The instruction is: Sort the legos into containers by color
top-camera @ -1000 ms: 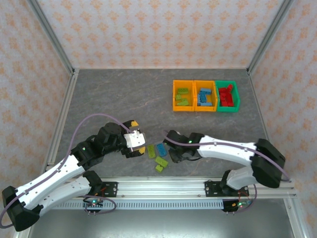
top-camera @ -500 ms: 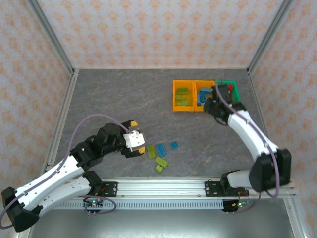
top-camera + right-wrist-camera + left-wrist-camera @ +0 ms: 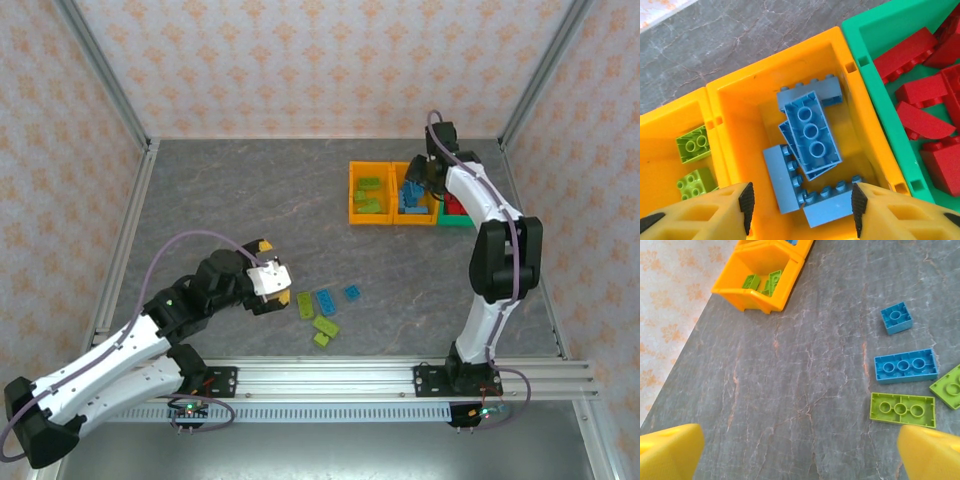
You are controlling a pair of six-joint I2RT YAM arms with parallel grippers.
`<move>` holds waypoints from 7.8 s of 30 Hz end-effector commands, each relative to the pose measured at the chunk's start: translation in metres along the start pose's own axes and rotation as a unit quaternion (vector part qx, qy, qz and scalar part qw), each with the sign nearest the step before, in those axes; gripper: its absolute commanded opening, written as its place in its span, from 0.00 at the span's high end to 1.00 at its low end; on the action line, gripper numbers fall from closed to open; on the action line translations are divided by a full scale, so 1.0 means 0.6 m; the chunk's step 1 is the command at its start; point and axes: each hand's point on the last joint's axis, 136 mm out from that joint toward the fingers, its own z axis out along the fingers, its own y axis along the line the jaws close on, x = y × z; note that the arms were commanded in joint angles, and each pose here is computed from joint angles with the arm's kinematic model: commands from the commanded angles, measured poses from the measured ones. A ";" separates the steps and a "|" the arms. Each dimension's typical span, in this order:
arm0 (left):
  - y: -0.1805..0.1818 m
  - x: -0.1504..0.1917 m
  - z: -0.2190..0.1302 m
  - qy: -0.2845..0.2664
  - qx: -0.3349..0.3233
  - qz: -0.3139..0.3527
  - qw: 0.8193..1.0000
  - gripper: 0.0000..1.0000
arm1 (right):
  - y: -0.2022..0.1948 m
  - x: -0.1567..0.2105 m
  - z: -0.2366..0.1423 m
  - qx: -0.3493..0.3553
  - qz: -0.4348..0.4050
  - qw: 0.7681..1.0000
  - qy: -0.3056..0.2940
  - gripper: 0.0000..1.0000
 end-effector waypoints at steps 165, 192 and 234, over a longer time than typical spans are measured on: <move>-0.116 -0.095 0.158 0.119 0.013 -0.471 0.874 0.80 | 0.041 0.415 -0.386 -0.279 0.015 0.940 0.194 0.25; 0.221 -0.292 0.513 0.030 -0.101 -0.463 0.880 0.47 | 0.005 0.389 -0.401 -0.241 0.043 0.960 0.134 0.24; -0.036 -0.036 -0.092 -0.055 0.074 -0.076 0.993 0.00 | 0.112 0.529 -0.118 -0.101 -0.299 0.931 0.184 0.26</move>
